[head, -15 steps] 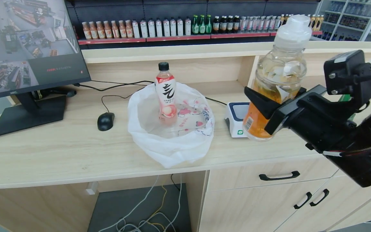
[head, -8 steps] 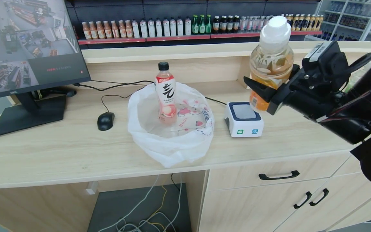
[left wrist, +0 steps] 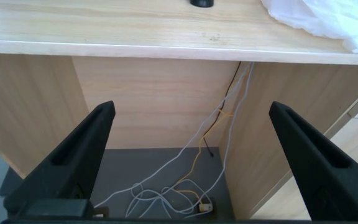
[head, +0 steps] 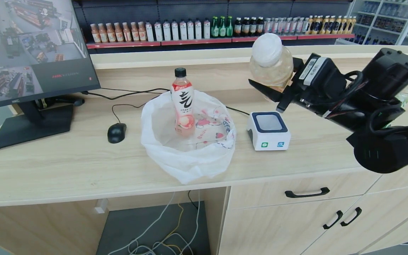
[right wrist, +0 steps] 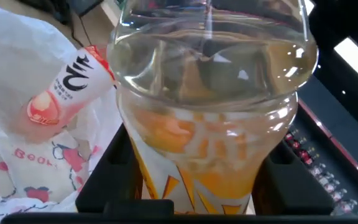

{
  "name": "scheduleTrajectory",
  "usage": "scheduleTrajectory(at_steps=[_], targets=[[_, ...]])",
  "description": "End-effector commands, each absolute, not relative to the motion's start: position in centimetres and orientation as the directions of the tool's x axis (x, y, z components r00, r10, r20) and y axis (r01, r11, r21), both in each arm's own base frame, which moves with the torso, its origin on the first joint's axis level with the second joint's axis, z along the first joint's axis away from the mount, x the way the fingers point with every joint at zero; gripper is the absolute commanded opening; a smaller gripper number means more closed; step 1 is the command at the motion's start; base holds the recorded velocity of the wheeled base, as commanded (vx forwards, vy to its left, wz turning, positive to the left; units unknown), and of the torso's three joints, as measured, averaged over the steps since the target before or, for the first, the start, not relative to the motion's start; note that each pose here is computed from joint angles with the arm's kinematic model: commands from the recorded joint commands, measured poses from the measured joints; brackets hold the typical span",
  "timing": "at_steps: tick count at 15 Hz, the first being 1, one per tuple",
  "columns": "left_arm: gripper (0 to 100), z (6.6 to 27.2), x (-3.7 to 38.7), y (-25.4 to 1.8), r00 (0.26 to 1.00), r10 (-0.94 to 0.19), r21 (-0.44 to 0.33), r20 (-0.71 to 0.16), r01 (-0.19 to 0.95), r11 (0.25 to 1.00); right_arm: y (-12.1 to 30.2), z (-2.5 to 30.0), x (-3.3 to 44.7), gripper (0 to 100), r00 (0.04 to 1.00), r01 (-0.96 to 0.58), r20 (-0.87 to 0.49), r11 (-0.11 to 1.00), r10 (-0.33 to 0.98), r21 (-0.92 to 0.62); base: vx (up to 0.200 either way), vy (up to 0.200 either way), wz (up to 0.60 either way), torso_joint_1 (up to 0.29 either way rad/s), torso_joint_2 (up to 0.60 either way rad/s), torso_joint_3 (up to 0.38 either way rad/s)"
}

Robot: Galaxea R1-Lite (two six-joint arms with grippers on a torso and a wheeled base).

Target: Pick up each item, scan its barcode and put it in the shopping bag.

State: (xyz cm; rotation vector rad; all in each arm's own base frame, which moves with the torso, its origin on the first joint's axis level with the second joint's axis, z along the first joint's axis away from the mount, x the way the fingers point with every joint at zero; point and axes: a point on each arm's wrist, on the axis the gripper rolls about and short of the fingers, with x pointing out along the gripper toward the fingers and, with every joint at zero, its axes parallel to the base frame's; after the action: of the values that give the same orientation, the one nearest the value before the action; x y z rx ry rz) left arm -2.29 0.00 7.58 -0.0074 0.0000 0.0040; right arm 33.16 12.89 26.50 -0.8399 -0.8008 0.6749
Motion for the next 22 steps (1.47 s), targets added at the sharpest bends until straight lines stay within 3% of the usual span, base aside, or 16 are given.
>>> scheduleTrajectory(at_steps=[1,3,9,13,16,22], targets=[[100,7.6,-2.3,0.0,1.0,0.005,-0.008,0.0,-0.005,1.0,12.2,25.6,34.3,0,0.546,-0.189,0.319,0.485,0.774,-0.854,0.0,0.0,0.0,0.0,0.0,0.0],[100,7.6,-2.3,0.0,1.0,0.005,-0.008,0.0,-0.005,1.0,10.7,25.5,34.9,0,0.569,-0.172,0.316,0.485,0.759,-0.857,0.0,0.0,0.0,0.0,0.0,0.0],[100,7.6,-2.3,0.0,1.0,0.005,-0.008,0.0,-0.005,1.0,10.1,25.1,35.6,0,0.493,-0.161,0.303,0.428,0.815,-0.889,0.0,0.0,0.0,0.0,0.0,0.0],[100,7.6,-2.3,0.0,1.0,0.005,-0.008,0.0,-0.005,1.0,10.3,23.3,35.8,0,0.418,-0.192,0.287,0.393,0.862,-0.899,0.0,0.0,0.0,0.0,0.0,0.0],[100,7.6,-2.3,0.0,1.0,0.005,-0.008,0.0,-0.005,1.0,10.3,20.7,36.1,0,0.418,-0.219,0.265,0.379,0.869,-0.899,0.0,0.0,0.0,0.0,0.0,0.0],[100,7.6,-2.3,0.0,1.0,0.005,-0.008,0.0,-0.005,1.0,10.2,19.5,36.4,0,0.414,-0.203,0.279,0.387,0.866,-0.9,0.0,0.0,0.0,0.0,0.0,0.0]])
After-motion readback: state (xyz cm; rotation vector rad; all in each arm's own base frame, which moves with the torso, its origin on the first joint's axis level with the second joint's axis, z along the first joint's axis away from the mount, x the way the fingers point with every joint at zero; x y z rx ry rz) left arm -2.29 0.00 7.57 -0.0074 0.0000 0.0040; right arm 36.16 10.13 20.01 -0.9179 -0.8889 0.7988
